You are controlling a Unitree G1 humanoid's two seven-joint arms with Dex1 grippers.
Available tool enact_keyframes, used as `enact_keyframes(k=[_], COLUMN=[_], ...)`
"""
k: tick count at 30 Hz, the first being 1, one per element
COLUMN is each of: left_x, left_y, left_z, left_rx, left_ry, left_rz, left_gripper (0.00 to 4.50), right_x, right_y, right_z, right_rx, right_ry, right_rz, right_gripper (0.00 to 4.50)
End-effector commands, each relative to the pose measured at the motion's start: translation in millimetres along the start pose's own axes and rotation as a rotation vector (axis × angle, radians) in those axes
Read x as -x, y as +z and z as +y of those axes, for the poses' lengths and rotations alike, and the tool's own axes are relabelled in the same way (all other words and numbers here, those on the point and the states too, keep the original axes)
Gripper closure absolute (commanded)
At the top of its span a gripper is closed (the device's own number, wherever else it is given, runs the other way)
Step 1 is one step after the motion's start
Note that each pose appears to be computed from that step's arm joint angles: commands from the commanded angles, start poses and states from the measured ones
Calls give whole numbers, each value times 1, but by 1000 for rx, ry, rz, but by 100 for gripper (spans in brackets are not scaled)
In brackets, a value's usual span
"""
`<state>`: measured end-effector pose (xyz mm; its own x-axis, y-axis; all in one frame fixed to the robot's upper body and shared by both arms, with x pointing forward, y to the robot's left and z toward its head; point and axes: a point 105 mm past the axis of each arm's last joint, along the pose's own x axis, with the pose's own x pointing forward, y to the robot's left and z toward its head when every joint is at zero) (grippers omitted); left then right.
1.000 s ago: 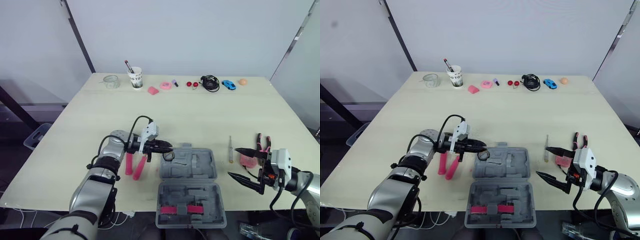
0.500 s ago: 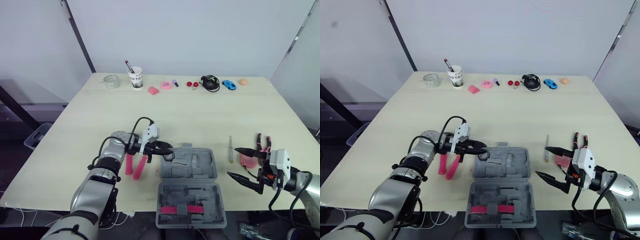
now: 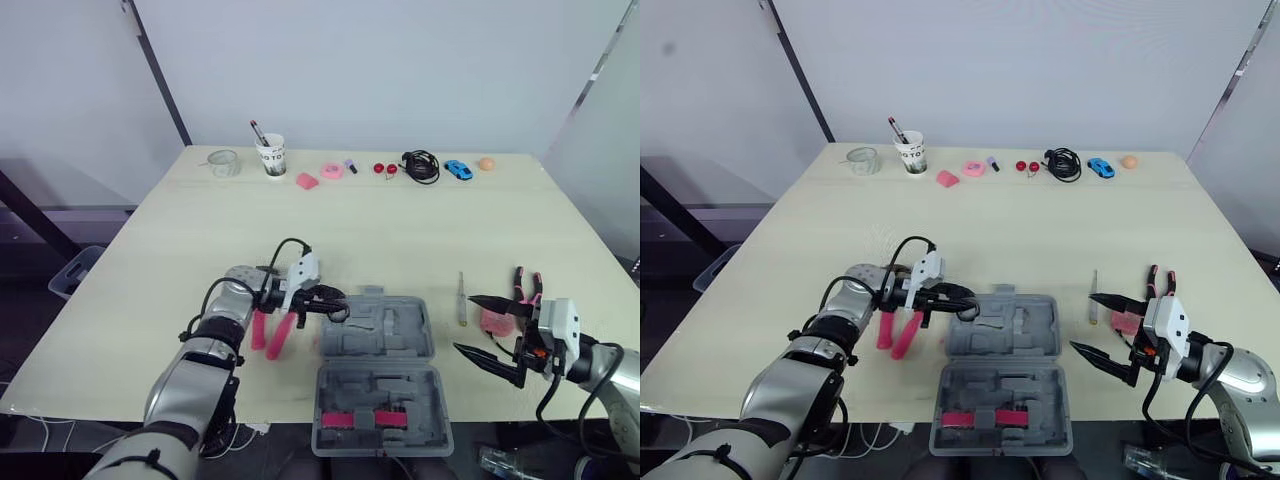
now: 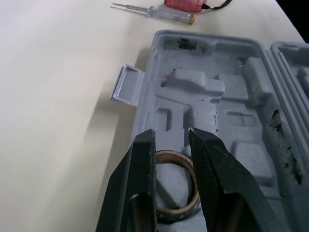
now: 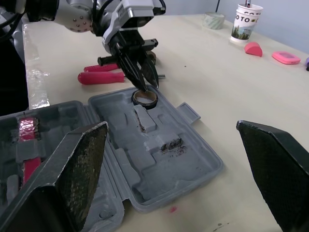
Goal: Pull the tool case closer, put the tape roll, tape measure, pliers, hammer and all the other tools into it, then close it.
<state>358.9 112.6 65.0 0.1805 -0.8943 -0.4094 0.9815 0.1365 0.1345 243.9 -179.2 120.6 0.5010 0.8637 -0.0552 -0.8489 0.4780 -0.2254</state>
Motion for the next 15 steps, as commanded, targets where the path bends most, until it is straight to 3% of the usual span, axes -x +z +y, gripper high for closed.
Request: enact_keyframes(k=[1,8,15], left_x=[-4,-5,1], left_y=[-12,-26,-7], left_z=[-5,-10,-1], left_rx=[-17,-3,-34], left_ry=[3,14,50], left_rz=[39,79,-17], left_gripper=[331,331,331], right_x=[-3,-2,-2], right_y=[9,10,14], right_z=[3,3,1], right_rx=[36,35,15], right_ry=[14,12,8], right_rz=[-24,-25,-48], right_gripper=[0,0,0])
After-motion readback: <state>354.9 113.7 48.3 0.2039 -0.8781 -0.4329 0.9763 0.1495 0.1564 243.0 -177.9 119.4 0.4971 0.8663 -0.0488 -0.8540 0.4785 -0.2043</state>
